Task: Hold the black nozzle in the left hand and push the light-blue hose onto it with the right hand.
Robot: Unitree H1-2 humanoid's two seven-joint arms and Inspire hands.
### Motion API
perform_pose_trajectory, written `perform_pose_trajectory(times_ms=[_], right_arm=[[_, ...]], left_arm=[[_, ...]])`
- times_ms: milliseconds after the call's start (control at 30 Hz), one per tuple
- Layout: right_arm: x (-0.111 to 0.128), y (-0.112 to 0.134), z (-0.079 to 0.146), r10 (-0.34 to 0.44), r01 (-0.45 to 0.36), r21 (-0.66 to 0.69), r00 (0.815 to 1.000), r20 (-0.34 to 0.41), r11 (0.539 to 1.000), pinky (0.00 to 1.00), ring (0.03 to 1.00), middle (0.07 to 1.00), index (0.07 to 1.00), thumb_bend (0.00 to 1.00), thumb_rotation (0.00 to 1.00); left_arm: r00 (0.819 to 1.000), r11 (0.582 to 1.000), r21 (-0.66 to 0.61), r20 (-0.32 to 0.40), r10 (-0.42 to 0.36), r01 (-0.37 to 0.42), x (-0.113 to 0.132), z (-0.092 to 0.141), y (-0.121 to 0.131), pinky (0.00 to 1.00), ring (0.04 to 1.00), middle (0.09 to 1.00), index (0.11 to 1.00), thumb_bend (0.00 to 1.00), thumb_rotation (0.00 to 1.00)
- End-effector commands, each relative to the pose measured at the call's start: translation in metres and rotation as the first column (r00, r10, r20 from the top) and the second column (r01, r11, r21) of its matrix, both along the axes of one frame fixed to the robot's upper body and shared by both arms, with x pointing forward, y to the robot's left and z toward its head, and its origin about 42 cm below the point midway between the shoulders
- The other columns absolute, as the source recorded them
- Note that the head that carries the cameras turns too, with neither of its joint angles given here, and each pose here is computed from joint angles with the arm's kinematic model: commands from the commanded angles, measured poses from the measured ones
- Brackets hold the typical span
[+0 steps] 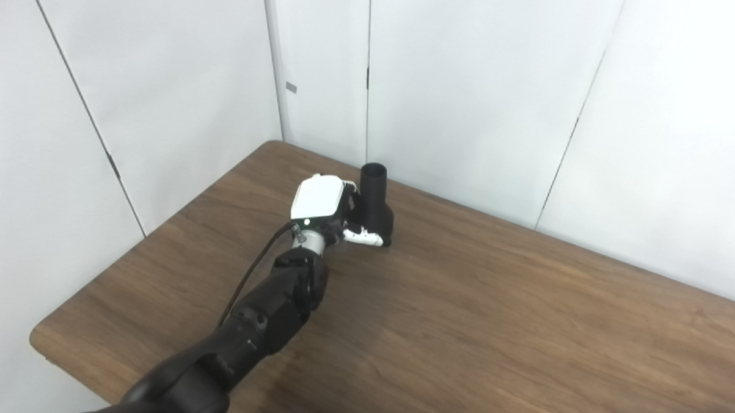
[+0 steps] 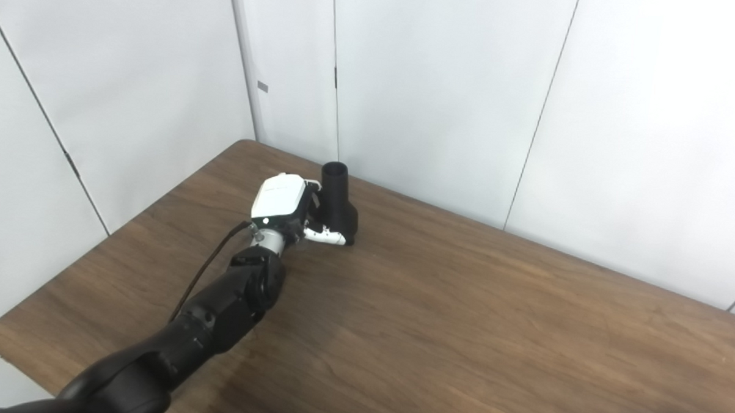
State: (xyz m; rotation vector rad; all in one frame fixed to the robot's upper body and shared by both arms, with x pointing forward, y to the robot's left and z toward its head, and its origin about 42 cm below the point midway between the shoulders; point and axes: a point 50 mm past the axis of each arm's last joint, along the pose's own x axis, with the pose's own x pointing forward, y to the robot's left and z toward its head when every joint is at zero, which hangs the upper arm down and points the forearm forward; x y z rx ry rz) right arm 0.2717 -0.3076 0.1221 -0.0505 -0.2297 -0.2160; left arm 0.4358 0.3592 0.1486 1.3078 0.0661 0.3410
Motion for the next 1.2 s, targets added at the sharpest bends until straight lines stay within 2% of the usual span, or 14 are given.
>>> perform_pose_trajectory(times_ms=[0,267,400,500,567,600,700,767,833,967,1100,1167], right_arm=[[0.002,0.006,0.004,-0.007,0.007,0.013,1.000,0.025,1.000,0.38,0.505,0.542,0.505,0.99,0.63],[-0.003,0.014,0.018,-0.066,0.065,0.037,0.998,0.024,0.997,0.38,0.508,0.545,0.501,0.99,0.62],[-0.012,0.020,0.034,-0.107,0.107,0.026,0.994,-0.001,0.994,0.39,0.521,0.557,0.509,0.94,0.61],[-0.019,0.023,0.045,-0.112,0.112,0.031,0.994,0.006,0.993,0.45,0.579,0.606,0.549,0.77,0.54],[-0.024,0.022,0.053,-0.111,0.110,0.024,0.994,0.025,0.994,0.50,0.626,0.649,0.598,0.53,0.49],[-0.026,0.021,0.058,-0.124,0.123,0.029,0.992,0.033,0.992,0.51,0.632,0.656,0.615,0.35,0.35],[-0.032,0.016,0.068,-0.173,0.172,0.029,0.984,0.040,0.985,0.51,0.627,0.653,0.617,0.30,0.24],[-0.034,0.013,0.071,-0.205,0.204,0.025,0.978,0.043,0.979,0.54,0.648,0.668,0.635,0.27,0.08],[-0.035,0.008,0.070,-0.222,0.222,0.025,0.974,0.041,0.975,0.57,0.667,0.685,0.653,0.26,0.02],[-0.035,-0.004,0.067,-0.251,0.251,-0.005,0.967,0.048,0.968,0.59,0.685,0.704,0.673,0.25,0.00],[-0.035,-0.008,0.071,-0.322,0.319,0.071,0.946,0.026,0.945,0.60,0.668,0.673,0.647,0.29,0.00],[-0.035,-0.009,0.073,-0.337,0.333,0.092,0.941,0.025,0.938,0.60,0.661,0.664,0.646,0.29,0.00]], left_arm=[[0.999,1.000,0.005,-0.030,-0.011,0.011,-0.002,-0.008,0.006,0.93,0.577,0.480,0.487,0.53,0.00],[0.998,0.998,-0.013,0.002,-0.063,0.063,-0.014,-0.009,0.006,0.89,0.532,0.466,0.504,0.52,0.00],[0.994,0.994,-0.031,0.038,-0.104,0.105,-0.022,-0.006,0.007,0.88,0.507,0.460,0.509,0.52,0.00],[0.988,0.989,-0.037,0.062,-0.139,0.142,-0.028,-0.003,0.007,0.89,0.488,0.450,0.518,0.52,0.00],[0.983,0.985,-0.039,0.081,-0.166,0.169,-0.033,-0.002,0.004,0.89,0.474,0.447,0.520,0.52,0.00],[0.979,0.982,-0.036,0.092,-0.182,0.186,-0.036,-0.002,0.001,0.86,0.489,0.437,0.511,0.51,0.00],[0.968,0.973,-0.033,0.111,-0.224,0.229,-0.043,-0.002,-0.005,0.85,0.504,0.430,0.502,0.50,0.00],[0.963,0.967,-0.039,0.116,-0.245,0.251,-0.047,-0.002,-0.010,0.85,0.507,0.435,0.502,0.50,0.00],[0.956,0.962,-0.034,0.120,-0.266,0.272,-0.049,-0.002,-0.014,0.85,0.507,0.438,0.501,0.50,0.00],[0.943,0.946,-0.056,0.122,-0.310,0.319,-0.057,-0.001,-0.025,0.88,0.509,0.440,0.496,0.50,0.00],[0.911,0.913,-0.082,0.143,-0.386,0.399,-0.070,-0.002,-0.041,0.89,0.511,0.442,0.496,0.50,0.00],[0.902,0.902,-0.093,0.147,-0.406,0.421,-0.075,-0.004,-0.047,0.89,0.515,0.444,0.488,0.50,0.00]])
